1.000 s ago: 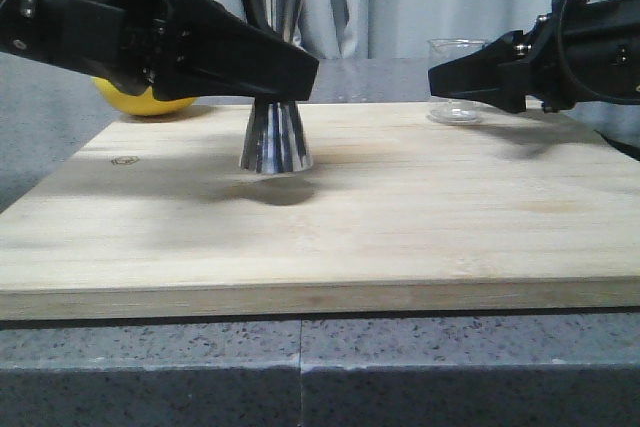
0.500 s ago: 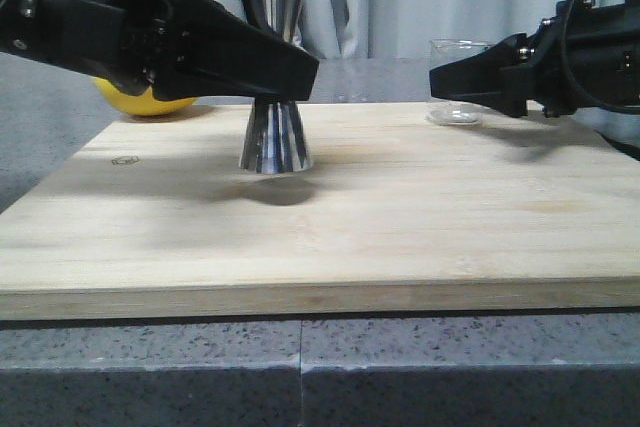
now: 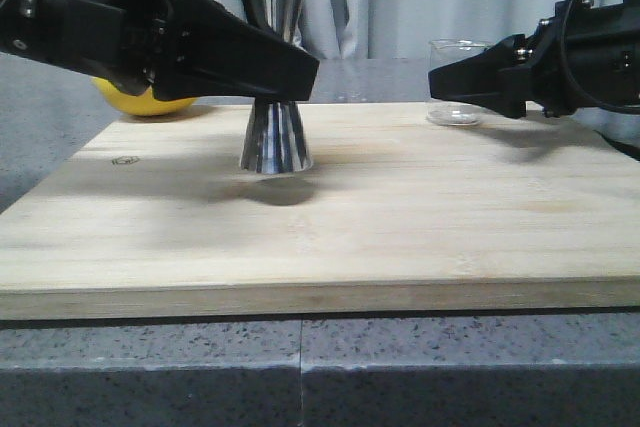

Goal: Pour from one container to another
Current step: 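Lower the beaker onto the board with the right gripper and release, then withdraw the open right gripper upward from the beaker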

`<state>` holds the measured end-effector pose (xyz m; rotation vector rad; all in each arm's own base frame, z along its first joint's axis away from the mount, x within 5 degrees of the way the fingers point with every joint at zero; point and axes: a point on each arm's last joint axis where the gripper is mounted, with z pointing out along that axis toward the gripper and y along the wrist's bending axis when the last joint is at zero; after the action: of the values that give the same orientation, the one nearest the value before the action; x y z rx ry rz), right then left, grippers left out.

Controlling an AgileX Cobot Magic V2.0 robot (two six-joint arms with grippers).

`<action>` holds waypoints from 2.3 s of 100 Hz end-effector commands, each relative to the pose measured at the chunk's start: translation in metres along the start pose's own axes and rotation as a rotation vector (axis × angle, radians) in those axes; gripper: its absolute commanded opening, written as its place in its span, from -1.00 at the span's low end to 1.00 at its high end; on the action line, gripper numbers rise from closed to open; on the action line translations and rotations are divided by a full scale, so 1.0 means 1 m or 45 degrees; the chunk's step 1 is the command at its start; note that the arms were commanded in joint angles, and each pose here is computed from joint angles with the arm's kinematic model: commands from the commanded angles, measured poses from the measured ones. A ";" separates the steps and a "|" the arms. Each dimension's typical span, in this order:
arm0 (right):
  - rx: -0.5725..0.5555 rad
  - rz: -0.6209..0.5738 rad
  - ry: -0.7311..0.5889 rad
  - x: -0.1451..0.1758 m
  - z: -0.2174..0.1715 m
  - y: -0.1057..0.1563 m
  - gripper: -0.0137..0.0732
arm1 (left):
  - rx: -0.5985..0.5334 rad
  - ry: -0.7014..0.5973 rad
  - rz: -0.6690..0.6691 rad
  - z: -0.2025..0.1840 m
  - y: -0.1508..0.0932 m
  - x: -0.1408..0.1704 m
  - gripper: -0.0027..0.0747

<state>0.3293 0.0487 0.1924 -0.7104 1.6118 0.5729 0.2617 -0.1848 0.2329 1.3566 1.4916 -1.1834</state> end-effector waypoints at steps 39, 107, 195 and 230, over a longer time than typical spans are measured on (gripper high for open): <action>0.027 -0.008 0.071 0.002 -0.006 0.002 0.09 | 0.034 -0.115 0.061 -0.004 -0.009 -0.026 -0.94; 0.108 -0.013 0.046 -0.013 -0.012 0.000 0.52 | 0.034 -0.115 0.061 -0.004 -0.009 -0.026 -0.94; 0.092 -0.007 0.154 -0.056 -0.038 0.022 0.52 | 0.033 -0.116 0.062 -0.004 -0.009 -0.027 -0.94; 0.134 -0.057 0.170 -0.085 -0.060 0.037 0.52 | 0.033 -0.116 0.062 -0.004 -0.009 -0.027 -0.94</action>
<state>0.2772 0.0432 0.2561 -0.7432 1.8167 0.4420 0.2617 -0.1848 0.2329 1.3566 1.4916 -1.1834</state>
